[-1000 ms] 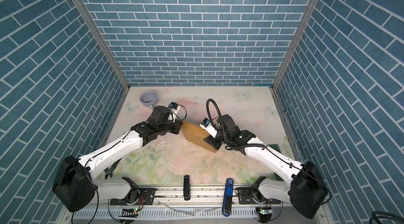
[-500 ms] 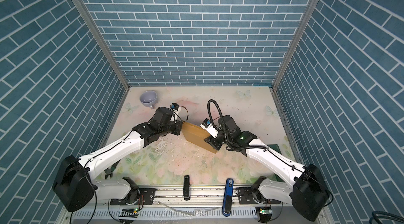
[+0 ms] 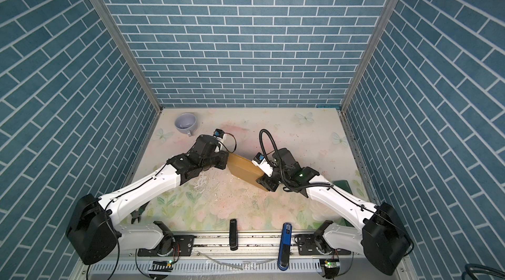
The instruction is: Fold the paper box
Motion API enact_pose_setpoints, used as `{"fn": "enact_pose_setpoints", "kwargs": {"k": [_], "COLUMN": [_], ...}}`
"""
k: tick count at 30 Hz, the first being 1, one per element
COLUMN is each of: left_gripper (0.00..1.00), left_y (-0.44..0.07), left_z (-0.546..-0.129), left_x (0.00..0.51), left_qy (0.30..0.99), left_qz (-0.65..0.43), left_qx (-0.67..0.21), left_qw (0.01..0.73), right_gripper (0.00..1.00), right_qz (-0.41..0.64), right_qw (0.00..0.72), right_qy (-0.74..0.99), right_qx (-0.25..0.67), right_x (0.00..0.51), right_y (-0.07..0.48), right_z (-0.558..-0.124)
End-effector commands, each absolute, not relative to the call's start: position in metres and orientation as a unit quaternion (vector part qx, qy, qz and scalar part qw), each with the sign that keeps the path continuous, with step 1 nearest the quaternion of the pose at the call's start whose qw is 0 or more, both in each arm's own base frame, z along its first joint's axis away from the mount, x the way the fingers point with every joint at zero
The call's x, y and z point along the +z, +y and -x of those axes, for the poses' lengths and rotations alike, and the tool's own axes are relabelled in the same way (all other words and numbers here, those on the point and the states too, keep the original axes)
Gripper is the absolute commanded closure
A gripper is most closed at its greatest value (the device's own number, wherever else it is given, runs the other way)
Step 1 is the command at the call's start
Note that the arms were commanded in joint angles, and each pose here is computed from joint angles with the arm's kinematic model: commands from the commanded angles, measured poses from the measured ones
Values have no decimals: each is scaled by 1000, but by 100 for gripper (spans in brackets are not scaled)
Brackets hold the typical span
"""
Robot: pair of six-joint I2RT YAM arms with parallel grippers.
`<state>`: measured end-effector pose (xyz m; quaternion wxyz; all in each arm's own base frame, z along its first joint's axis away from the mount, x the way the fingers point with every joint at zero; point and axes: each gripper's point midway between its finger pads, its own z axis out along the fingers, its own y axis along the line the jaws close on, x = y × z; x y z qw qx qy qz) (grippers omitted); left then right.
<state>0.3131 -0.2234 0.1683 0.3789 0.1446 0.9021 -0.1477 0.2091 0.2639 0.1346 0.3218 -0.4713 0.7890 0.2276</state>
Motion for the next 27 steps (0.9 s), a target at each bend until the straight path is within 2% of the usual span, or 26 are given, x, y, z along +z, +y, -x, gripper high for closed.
{"fn": "enact_pose_setpoints", "kwargs": {"k": [1,19,27], "left_gripper": [100,100,100], "left_y": [-221,-229,-229], "left_z": [-309,-309,-309], "left_x": [157,163,161], "left_qy": [913,912,913], "left_qz": [-146,-155,-156], "left_qx": [-124,-87,-81], "left_qw": [359,370,368], "right_gripper": [43,43,46], "right_qz": [471,456,433], "right_qw": [324,361,403], "right_qy": [789,783,781], "right_qx": [223,220,201], "right_x": [138,179,206], "right_y": [257,235,221], "right_z": [-203,-188,-191]}}
